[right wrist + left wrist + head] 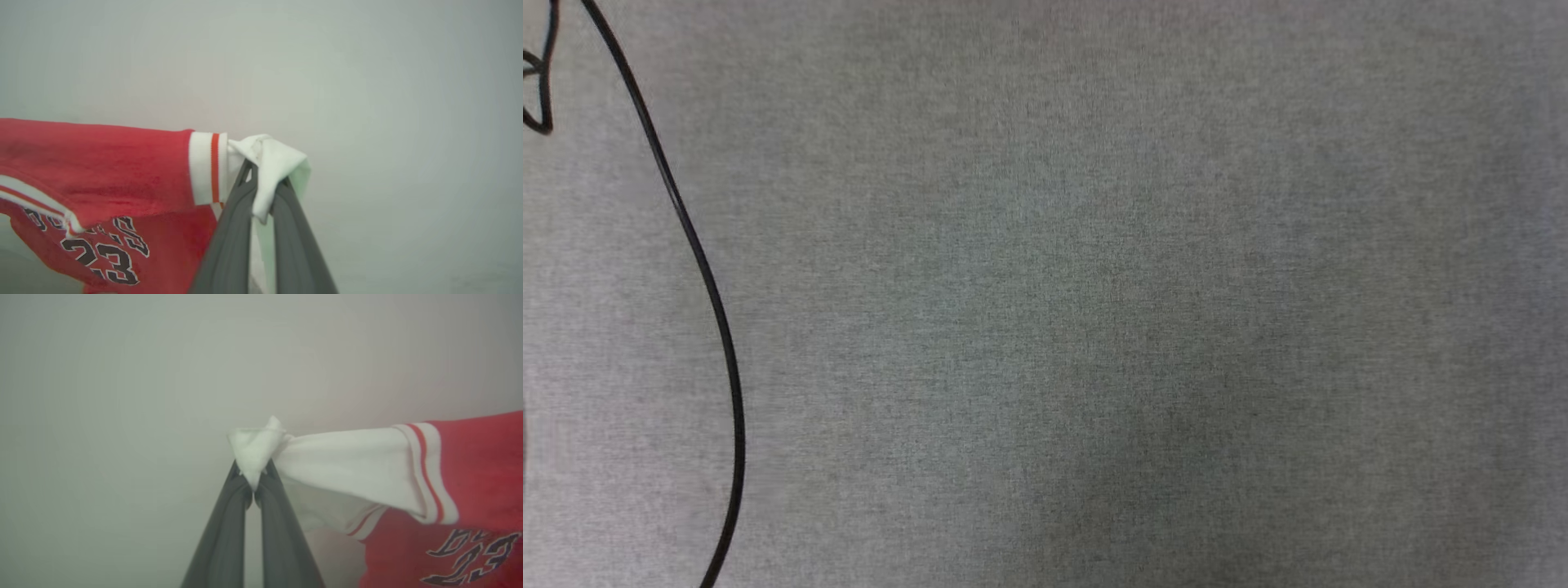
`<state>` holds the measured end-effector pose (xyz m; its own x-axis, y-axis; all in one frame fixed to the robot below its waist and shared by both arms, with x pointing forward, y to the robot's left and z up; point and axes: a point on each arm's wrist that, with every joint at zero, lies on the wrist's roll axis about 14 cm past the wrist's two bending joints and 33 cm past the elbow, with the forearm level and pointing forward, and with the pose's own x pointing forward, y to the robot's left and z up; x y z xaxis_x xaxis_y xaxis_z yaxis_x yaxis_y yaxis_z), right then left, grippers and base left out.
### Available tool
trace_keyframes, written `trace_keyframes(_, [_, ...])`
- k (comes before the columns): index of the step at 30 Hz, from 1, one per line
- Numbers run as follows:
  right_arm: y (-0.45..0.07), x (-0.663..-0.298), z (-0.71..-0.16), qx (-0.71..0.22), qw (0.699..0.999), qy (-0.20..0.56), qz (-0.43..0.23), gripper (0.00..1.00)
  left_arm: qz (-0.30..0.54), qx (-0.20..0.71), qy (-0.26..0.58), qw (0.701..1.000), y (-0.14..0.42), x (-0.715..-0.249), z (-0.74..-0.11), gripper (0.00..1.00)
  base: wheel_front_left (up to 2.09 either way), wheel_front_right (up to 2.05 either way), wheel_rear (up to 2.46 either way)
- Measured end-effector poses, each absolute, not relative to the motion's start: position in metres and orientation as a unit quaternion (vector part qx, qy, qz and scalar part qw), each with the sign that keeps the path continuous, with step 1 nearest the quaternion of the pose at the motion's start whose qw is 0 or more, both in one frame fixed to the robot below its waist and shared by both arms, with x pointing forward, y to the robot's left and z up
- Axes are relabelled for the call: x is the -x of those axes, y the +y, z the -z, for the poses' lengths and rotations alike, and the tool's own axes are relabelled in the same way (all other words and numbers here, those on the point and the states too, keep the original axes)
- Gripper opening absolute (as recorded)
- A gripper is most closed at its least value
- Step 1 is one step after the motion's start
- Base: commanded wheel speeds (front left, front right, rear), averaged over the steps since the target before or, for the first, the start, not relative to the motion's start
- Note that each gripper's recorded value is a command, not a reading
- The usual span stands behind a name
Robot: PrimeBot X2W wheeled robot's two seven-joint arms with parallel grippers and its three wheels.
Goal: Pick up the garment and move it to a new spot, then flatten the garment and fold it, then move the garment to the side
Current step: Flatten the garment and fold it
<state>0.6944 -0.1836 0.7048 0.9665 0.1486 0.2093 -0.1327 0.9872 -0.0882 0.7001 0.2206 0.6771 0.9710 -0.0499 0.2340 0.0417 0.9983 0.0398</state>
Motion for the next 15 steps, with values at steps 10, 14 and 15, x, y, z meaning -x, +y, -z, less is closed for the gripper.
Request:
trace_keyframes(10, [-0.162, -0.709, -0.592, 0.012, 0.995, -0.002, -0.096, 0.00, 0.033, 0.044, -0.004, 0.998, 0.214, -0.707, -0.560, 0.00, 0.00, 0.00, 0.00])
trace_keyframes(14, [-0.161, -0.690, -0.541, -0.011, 0.994, 0.051, -0.098, 0.00, 0.025, 0.079, 0.049, 0.995, 0.217, -0.687, -0.515, 0.00, 0.00, 0.00, 0.00])
trace_keyframes(15, [-0.162, -0.683, -0.528, -0.017, 0.993, 0.065, -0.097, 0.00, 0.021, 0.089, 0.063, 0.994, 0.219, -0.680, -0.503, 0.00, 0.00, 0.00, 0.00])
